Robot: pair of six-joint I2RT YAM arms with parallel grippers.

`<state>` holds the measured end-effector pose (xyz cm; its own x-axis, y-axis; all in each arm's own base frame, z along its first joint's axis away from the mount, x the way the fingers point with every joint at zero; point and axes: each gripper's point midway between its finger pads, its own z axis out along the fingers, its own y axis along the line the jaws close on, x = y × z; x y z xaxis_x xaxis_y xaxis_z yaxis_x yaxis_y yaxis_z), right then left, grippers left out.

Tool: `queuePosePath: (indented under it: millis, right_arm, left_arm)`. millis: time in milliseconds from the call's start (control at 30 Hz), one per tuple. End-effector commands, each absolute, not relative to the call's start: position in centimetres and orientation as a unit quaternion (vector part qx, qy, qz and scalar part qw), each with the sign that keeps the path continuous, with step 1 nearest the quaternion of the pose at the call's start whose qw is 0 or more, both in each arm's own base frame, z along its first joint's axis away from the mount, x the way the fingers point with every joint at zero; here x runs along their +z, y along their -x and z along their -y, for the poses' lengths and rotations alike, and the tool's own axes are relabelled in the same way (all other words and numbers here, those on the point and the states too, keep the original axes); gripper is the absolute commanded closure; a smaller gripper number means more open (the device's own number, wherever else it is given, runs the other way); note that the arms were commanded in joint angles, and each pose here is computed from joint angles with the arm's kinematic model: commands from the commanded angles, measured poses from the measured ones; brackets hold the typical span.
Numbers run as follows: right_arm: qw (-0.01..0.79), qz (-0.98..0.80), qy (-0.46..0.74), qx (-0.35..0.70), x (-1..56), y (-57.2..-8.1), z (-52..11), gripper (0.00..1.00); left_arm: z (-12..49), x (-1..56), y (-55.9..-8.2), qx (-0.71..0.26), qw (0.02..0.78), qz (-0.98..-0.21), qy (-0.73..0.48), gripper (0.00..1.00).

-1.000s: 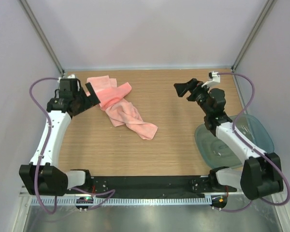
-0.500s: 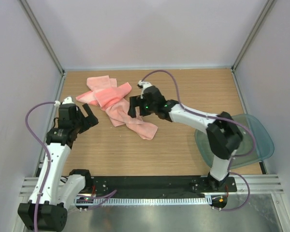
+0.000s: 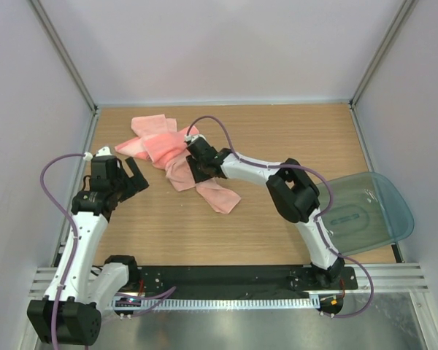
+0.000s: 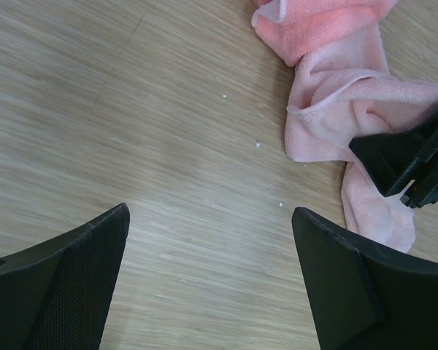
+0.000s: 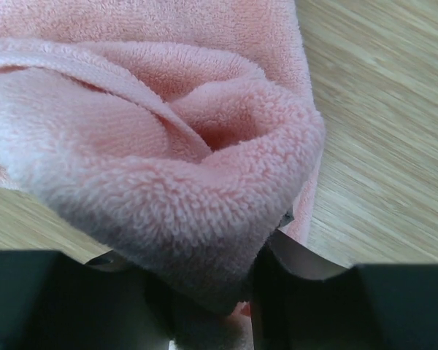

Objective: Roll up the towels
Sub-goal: Move the towel to the center of the board

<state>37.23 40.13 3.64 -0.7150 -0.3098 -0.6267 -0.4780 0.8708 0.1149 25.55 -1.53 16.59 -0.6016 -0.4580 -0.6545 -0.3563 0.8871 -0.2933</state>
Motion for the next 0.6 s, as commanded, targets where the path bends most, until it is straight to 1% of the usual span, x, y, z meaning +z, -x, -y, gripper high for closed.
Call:
queuePosePath:
  millis: [0,100,167,200,233,267,367,400,433,467,500,533,567]
  right_arm:
    - [0.333,-0.91,0.214,0.125,8.0,-37.8,-39.5,0.59]
    - [0.35,-0.902,0.219,0.126,11.0,-37.6,-38.9,0.6]
    - [0.369,-0.894,0.221,0.124,13.4,-37.4,-38.1,0.6]
    - [0.377,-0.891,0.221,0.122,14.2,-37.4,-37.8,0.58]
    - [0.381,-0.89,0.224,0.117,14.9,-37.3,-37.3,0.51]
    - [0.389,-0.885,0.224,0.122,16.3,-37.0,-36.9,0.34]
    - [0.391,-0.883,0.232,0.118,16.9,-36.3,-36.0,0.21]
    - [0.395,-0.881,0.232,0.121,17.4,-36.2,-35.6,0.2]
    - [0.395,-0.881,0.232,0.12,17.2,-36.3,-35.3,0.24]
    - [0.386,-0.885,0.234,0.116,16.3,-36.0,-34.8,0.38]
    - [0.385,-0.886,0.231,0.116,16.3,-36.0,-34.3,0.43]
    - [0.385,-0.887,0.224,0.117,16.0,-36.4,-33.8,0.44]
    - [0.369,-0.893,0.226,0.122,14.6,-35.9,-33.4,0.38]
  left_arm:
    - [1.7,17.7,-26.1,-0.075,0.404,-0.884,0.225,0.08]
    - [1.5,17.7,-26.2,-0.069,0.405,-0.883,0.228,0.1]
    - [1.4,17.9,-26.3,-0.067,0.408,-0.881,0.231,0.14]
    - [1.5,17.9,-26.5,-0.067,0.408,-0.881,0.23,0.15]
    - [1.8,18.0,-26.6,-0.067,0.409,-0.882,0.224,0.15]
    - [1.9,17.6,-26.8,-0.063,0.402,-0.886,0.223,0.15]
    - [2.5,18.0,-27.6,-0.054,0.401,-0.888,0.217,0.15]
    - [2.7,17.5,-28.0,-0.049,0.39,-0.893,0.218,0.15]
    - [3.0,17.7,-28.4,-0.05,0.391,-0.893,0.218,0.15]
    - [3.4,17.6,-28.7,-0.053,0.389,-0.893,0.22,0.15]
    - [3.6,17.1,-29.2,-0.05,0.382,-0.896,0.22,0.15]
    - [3.9,17.2,-29.6,-0.05,0.384,-0.896,0.219,0.15]
    - [4.4,17.0,-29.8,-0.049,0.381,-0.898,0.214,0.16]
